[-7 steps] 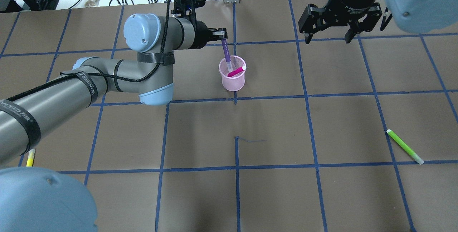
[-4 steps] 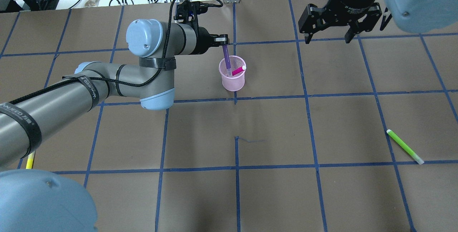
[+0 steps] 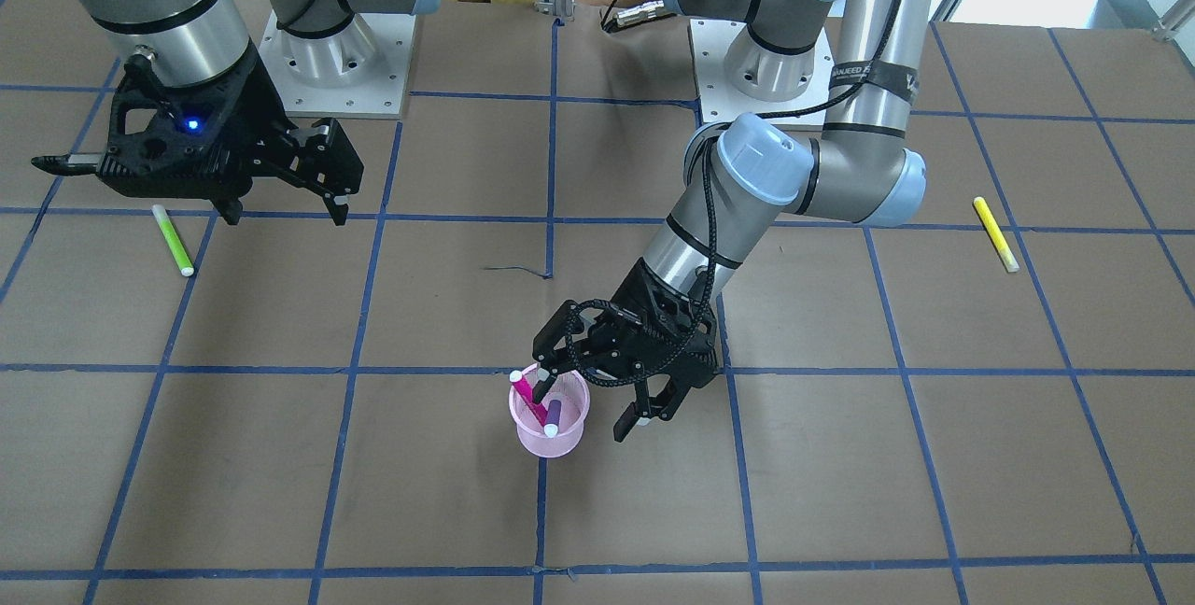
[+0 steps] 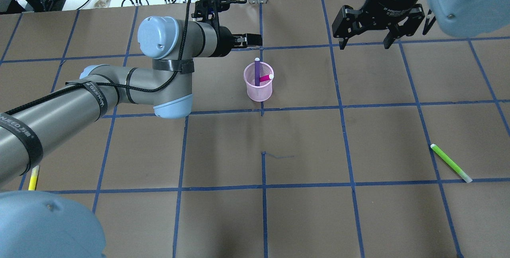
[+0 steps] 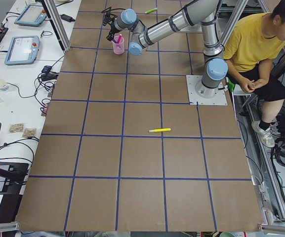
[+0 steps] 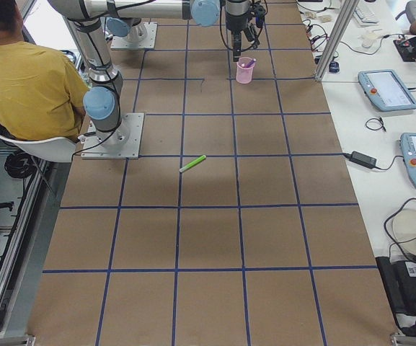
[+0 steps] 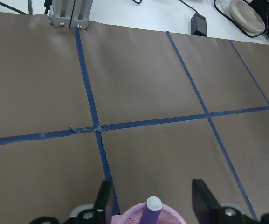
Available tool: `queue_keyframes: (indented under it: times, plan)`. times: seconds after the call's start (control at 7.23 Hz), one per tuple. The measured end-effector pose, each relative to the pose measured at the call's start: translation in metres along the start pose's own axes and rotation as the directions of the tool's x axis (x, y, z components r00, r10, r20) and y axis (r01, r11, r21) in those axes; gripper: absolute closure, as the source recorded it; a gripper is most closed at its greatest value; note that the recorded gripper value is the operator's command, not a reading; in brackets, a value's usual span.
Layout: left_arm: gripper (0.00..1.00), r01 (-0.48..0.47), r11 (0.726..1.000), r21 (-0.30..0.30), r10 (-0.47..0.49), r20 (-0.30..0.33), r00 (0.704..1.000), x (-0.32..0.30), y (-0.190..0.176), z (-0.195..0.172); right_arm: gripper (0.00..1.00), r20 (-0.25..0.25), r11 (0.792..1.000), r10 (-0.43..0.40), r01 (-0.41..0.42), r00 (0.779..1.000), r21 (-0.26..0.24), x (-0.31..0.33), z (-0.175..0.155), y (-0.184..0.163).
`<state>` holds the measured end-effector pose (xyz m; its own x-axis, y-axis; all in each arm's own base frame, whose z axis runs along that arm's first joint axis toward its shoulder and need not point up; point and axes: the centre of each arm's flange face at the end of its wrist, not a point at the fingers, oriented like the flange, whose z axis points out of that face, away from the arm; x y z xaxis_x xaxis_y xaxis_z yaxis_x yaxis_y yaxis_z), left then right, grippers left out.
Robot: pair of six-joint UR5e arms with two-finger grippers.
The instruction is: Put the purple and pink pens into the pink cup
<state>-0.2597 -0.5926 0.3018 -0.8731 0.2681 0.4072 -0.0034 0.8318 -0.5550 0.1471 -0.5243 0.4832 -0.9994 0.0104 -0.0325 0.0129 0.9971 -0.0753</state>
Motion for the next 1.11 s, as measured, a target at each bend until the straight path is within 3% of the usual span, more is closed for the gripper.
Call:
queue_keyframes:
  times: [0.28,0.55,0.69,0.83,1.11]
  plan:
    - [0.0,0.065,0.99,-0.127,-0.059,0.047,0.997,-0.01,-0.043,-0.04,0.0,0.0,1.0,0.001,-0.001,1.0,-0.001,0.0,0.0,0.0]
    - [0.0,0.152,0.932,-0.329,-0.104,0.161,0.982,-0.046,-0.07,-0.11,0.0,-0.001,1.0,0.0,0.0,1.0,-0.002,0.0,0.001,0.0]
    - [0.0,0.178,0.901,-0.395,-0.077,0.258,0.963,-0.053,-0.069,-0.151,0.0,-0.003,1.0,-0.005,0.005,1.0,-0.003,0.001,0.002,0.0]
    - [0.0,0.199,0.875,-0.441,-0.041,0.341,0.939,-0.046,-0.062,-0.191,0.0,-0.007,1.0,-0.014,0.014,1.0,-0.003,0.002,0.002,-0.001]
    - [0.0,0.215,0.854,-0.473,0.001,0.415,0.91,-0.019,-0.047,-0.246,0.0,-0.007,1.0,-0.024,0.024,1.0,0.005,0.004,0.001,-0.002]
